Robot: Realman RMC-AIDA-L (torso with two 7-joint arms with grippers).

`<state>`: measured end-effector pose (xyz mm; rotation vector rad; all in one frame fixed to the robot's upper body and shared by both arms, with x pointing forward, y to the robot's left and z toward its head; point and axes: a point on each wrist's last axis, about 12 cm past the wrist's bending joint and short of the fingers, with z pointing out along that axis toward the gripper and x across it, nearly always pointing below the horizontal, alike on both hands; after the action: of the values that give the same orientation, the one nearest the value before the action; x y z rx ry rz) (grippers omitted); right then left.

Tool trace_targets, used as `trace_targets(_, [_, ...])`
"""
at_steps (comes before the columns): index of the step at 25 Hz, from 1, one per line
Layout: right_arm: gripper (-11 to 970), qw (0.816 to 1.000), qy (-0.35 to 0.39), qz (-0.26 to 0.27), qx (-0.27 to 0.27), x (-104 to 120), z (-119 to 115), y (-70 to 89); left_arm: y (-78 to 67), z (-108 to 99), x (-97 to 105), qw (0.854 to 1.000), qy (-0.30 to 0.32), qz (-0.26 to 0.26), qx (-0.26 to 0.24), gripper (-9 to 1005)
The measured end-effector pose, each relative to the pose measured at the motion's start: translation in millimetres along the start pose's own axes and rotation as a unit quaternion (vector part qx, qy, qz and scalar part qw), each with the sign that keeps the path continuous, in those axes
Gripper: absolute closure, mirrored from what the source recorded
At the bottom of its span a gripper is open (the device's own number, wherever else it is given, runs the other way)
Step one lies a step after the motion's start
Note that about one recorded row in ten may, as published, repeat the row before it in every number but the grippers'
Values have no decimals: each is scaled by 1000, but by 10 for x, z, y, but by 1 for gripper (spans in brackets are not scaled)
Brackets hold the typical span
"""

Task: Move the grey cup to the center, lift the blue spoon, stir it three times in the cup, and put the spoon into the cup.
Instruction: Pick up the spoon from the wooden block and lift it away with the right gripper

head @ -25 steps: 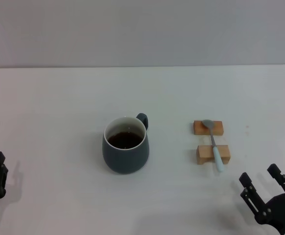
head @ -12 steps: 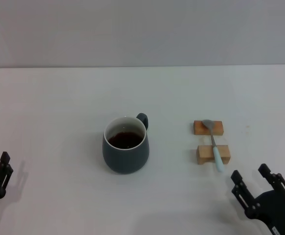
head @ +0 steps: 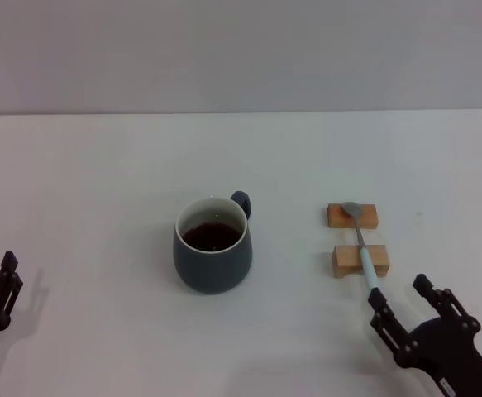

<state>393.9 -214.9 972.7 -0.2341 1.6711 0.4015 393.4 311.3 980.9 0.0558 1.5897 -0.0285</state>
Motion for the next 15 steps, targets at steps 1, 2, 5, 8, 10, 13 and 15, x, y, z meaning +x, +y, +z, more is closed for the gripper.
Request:
trace_targets(1, [244,1000,0,0,0,0,0,0,1,1,0,1000,0,0,0,307])
trace_targets(2, [244,1000,3,0,-2,2,15,4,5,2,0,1000,0,1,0,307])
trace_targets(5, [244,1000,7,-2,-9,0,62,13,11,-2,2,1000,1,3,0,307])
trace_targets(8, [244,1000,7,-2,-10,-4,77,14,12,-4,1,1000,0,4,1,307])
trace_targets(10, [244,1000,7,-3,-12,-7,87,15,11,-4,0,1000,0,5,2,307])
trace_targets(13, [245,1000,6,-3,-13,-13,100,15,11,-4,-1,1000,-1,5,2,307])
trace_targets(15, [245,1000,6,-4,-14,-17,109,16,11,-6,-2,1000,-1,5,2,307])
